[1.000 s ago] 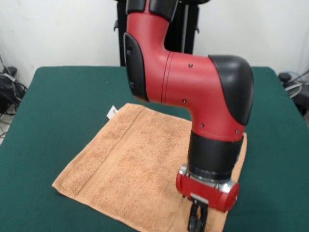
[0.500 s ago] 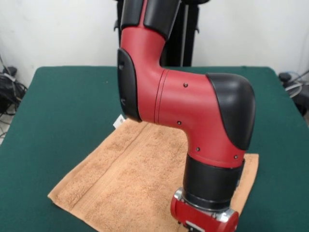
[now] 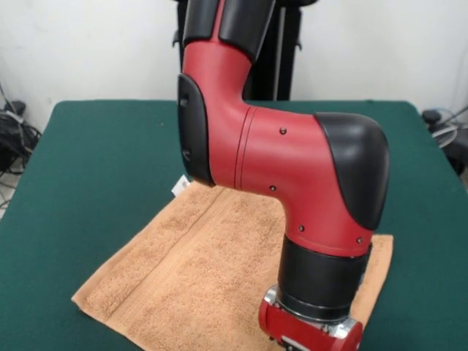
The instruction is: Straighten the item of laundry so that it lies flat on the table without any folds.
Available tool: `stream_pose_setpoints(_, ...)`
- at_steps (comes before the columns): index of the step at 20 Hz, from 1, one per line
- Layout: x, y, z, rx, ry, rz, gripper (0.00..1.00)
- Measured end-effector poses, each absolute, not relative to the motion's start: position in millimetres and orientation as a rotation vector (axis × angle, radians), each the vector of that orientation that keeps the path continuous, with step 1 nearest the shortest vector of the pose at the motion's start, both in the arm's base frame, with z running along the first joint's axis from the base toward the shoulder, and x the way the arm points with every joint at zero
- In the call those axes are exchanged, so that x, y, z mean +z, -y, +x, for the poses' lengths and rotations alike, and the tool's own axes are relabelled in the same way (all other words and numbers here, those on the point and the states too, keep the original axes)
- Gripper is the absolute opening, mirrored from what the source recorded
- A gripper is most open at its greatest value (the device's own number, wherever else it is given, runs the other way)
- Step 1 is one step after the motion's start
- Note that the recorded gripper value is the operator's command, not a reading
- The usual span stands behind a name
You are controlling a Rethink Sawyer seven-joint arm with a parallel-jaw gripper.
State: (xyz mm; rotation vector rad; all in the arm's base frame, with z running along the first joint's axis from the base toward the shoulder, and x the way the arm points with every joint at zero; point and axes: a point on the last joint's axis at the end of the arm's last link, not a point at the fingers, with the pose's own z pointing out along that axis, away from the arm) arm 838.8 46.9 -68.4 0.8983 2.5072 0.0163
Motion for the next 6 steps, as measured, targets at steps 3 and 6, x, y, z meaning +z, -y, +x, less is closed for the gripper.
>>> stream_pose_setpoints(3, -66, -50, 831, -0.004, -2.522, 0.892, 0.0)
stream_pose_setpoints(6, -61, -56, 820, -0.021, -2.543, 0.89, 0.0)
